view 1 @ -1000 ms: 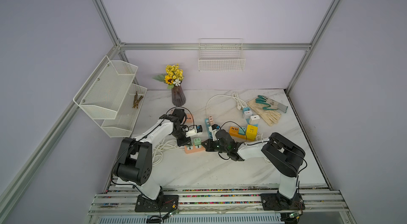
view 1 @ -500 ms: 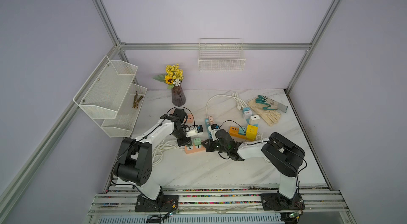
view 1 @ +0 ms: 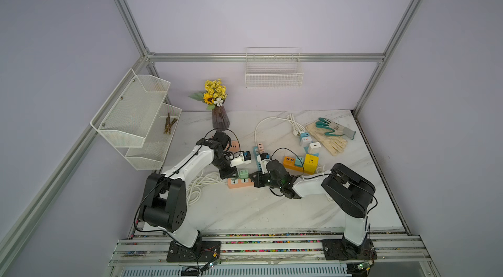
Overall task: Pull the plug off the socket
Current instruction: Remove the plug from the socket, then place the plug at the center of the board, then remove the plug from the socket.
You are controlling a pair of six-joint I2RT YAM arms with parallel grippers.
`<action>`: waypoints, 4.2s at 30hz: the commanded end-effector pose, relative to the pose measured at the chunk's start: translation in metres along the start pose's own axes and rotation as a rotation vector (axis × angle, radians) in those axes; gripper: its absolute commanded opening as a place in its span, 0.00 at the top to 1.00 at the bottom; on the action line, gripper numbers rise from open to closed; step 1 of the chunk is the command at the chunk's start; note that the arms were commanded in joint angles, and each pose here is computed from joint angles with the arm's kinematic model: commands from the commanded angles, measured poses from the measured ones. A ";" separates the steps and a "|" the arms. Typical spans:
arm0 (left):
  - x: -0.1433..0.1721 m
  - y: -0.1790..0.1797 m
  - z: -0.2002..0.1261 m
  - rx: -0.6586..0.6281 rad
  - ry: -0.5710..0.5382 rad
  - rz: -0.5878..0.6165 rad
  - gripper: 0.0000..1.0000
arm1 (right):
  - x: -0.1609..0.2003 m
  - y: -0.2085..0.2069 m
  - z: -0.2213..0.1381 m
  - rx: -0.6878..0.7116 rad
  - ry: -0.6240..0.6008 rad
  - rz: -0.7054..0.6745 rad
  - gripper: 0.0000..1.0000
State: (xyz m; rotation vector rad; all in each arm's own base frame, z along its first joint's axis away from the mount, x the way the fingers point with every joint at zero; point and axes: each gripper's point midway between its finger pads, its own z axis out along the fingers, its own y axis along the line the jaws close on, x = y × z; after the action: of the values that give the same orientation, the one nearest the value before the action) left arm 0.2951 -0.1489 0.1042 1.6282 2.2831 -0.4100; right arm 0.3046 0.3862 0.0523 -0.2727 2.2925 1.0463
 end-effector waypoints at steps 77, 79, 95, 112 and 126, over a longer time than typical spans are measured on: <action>0.005 0.032 0.031 0.210 -0.545 -1.384 0.89 | -0.028 0.086 0.002 -0.200 0.101 -1.044 0.52; 0.008 0.030 0.035 0.209 -0.530 -1.394 0.90 | -0.024 0.080 0.007 -0.184 0.134 -1.054 0.52; 0.030 0.022 0.052 0.160 -0.444 -1.442 0.90 | -0.008 0.043 0.025 -0.076 0.279 -1.095 0.56; 0.051 0.018 0.068 0.114 -0.356 -1.495 0.89 | -0.046 0.058 0.021 0.024 0.258 -0.991 1.00; 0.064 0.014 0.080 0.089 -0.300 -1.521 0.92 | -0.079 0.090 0.012 -0.046 0.132 -0.861 1.00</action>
State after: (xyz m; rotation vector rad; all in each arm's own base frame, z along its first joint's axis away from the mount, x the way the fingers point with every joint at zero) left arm 0.3223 -0.1415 0.0510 -0.3389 2.5840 -1.1328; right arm 0.3159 0.4304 0.0862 -1.3836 2.0826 0.5579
